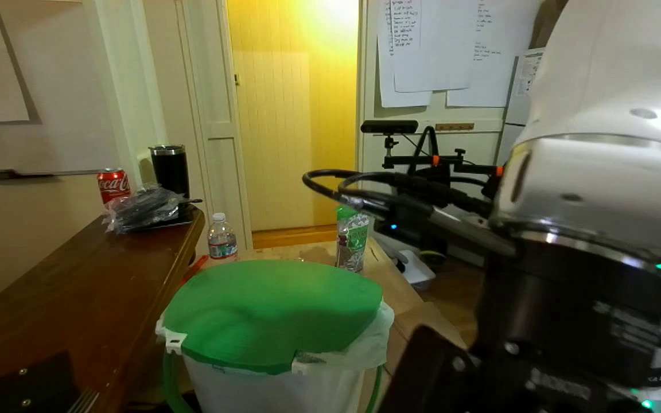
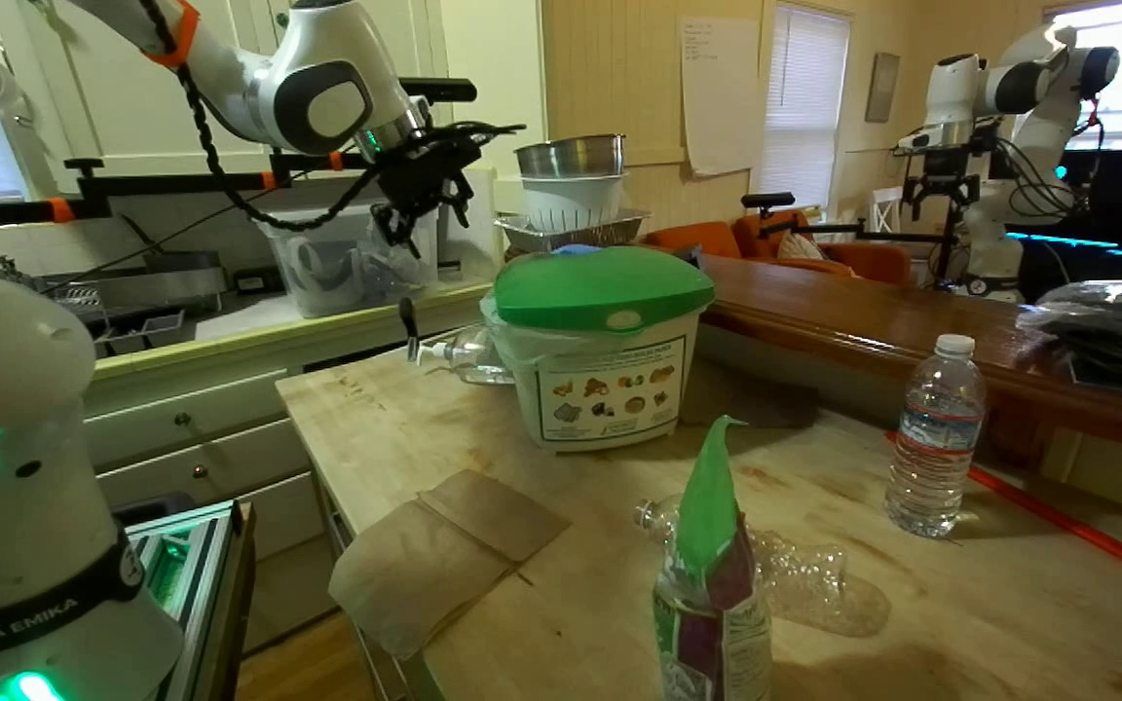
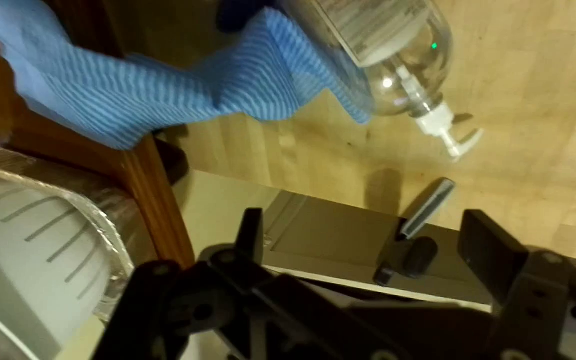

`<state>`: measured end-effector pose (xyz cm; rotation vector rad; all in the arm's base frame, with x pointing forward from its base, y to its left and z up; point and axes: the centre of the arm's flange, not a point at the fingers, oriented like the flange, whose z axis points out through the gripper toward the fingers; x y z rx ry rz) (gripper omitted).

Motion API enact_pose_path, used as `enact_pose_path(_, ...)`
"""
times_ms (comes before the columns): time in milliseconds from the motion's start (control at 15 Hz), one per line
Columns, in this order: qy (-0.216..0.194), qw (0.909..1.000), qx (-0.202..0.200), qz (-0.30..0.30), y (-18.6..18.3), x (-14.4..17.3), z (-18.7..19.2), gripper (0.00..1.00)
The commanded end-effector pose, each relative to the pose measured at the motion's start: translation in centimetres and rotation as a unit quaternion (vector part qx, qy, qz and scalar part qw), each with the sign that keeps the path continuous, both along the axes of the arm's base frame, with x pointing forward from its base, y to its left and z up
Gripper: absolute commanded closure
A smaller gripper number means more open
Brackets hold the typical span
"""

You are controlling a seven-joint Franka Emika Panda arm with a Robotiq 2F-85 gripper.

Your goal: Place the clear pump bottle upright.

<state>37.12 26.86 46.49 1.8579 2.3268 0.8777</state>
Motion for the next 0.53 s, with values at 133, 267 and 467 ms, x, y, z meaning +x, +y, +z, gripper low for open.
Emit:
enact_pose_path(133, 0.065, 0.9878, -0.064, 0.126, 4.8, 1.3, -1.2, 0.0)
enact_pose_path(267, 0.076, 0.9778, -0.096, 0.17, 4.4, 1.7, -2.4, 0.0)
enact_pose_path(467, 0.082, 0.9624, -0.135, 0.221, 3.4, 2.2, -4.7, 0.0)
